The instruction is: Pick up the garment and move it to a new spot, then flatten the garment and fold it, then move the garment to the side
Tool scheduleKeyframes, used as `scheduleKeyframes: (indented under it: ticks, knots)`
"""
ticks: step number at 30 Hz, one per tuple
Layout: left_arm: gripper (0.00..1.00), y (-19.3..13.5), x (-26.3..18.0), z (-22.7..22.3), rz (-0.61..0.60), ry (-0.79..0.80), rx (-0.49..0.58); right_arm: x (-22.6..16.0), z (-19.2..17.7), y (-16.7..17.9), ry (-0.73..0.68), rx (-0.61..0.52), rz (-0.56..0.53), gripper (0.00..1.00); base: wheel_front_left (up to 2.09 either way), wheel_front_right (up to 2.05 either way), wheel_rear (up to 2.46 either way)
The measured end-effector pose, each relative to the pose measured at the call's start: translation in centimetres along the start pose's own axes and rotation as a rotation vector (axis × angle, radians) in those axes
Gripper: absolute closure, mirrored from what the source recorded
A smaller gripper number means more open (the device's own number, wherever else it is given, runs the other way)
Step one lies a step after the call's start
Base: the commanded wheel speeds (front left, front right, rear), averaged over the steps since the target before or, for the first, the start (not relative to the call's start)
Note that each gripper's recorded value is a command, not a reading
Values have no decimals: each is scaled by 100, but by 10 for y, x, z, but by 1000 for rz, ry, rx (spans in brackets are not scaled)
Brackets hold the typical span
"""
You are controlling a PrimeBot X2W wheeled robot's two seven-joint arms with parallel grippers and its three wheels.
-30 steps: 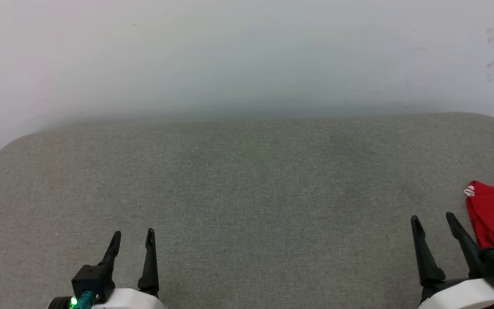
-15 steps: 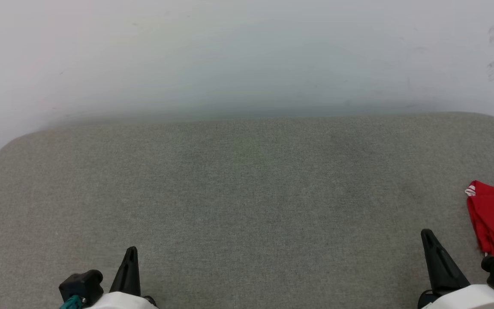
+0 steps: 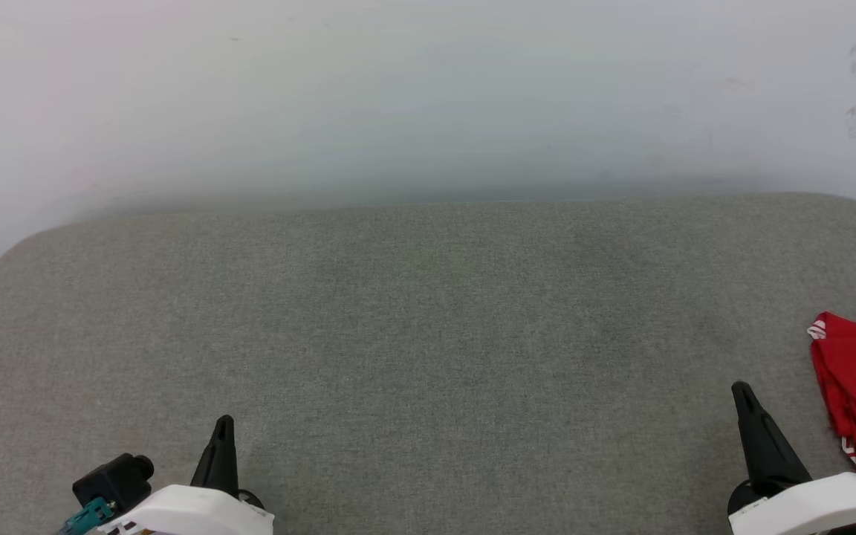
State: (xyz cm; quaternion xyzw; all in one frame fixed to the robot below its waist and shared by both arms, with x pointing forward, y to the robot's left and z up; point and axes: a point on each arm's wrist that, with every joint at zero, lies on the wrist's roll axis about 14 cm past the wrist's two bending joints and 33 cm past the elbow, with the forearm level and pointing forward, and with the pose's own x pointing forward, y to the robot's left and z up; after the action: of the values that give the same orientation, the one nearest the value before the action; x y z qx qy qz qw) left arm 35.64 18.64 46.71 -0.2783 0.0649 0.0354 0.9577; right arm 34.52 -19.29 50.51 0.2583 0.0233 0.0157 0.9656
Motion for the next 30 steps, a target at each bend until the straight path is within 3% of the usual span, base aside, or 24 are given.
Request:
scheduleKeyframes:
  ticks: [30]
  knots:
    - [100,-1,11,10,-7,18,-391,15,1,-4,-13,404,-9,100,0,0,0]
